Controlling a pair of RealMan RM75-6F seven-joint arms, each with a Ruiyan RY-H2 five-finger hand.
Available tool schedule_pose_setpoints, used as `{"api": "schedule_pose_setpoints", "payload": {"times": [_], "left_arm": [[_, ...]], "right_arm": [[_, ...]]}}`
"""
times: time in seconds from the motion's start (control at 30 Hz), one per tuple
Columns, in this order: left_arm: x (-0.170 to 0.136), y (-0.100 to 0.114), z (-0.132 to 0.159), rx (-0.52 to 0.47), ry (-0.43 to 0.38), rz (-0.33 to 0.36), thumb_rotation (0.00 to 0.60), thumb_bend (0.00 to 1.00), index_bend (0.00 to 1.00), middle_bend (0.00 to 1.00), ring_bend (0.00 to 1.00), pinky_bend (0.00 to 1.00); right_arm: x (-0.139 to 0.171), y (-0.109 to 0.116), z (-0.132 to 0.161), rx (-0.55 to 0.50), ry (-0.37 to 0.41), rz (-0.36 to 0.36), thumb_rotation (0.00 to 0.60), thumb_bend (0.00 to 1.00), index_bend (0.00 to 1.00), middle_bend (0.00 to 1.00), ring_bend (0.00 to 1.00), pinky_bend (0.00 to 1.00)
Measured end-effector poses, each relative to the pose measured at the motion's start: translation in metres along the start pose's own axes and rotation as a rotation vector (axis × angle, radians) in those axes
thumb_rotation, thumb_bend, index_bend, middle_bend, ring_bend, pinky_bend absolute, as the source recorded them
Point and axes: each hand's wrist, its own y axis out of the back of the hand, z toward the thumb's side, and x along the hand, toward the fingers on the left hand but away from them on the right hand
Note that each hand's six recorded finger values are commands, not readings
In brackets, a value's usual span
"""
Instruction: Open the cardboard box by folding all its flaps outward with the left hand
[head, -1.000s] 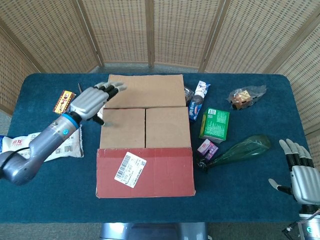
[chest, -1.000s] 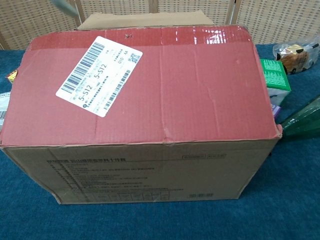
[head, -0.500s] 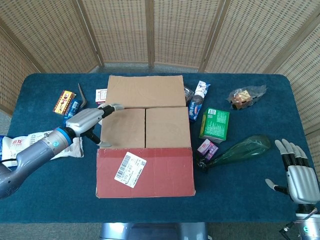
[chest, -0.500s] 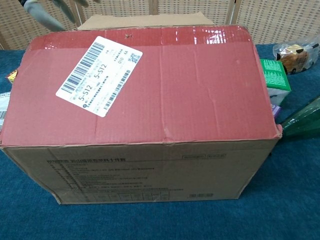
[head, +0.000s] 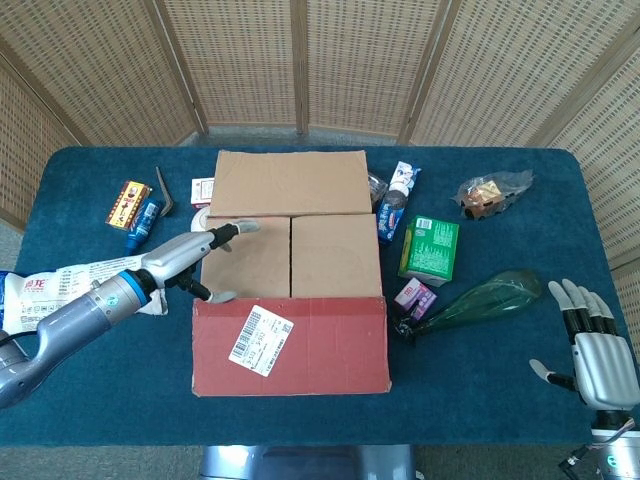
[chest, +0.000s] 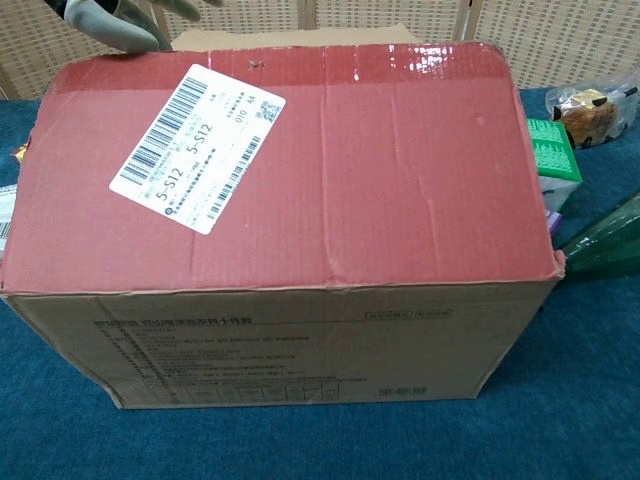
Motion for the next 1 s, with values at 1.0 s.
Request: {"api": "schedule_pose_setpoints", "payload": {"times": [1.0], "left_arm": [[-0.025,-0.015,0.016,-0.340,-0.157,-0.221,0.600,0.07,0.00,0.00,0.00,0.40]], "right_arm": [[0.002,-0.002,0.006,-0.006,0.019,0.009,0.600,0.08,0.00,0.00,0.00,0.09]]}}
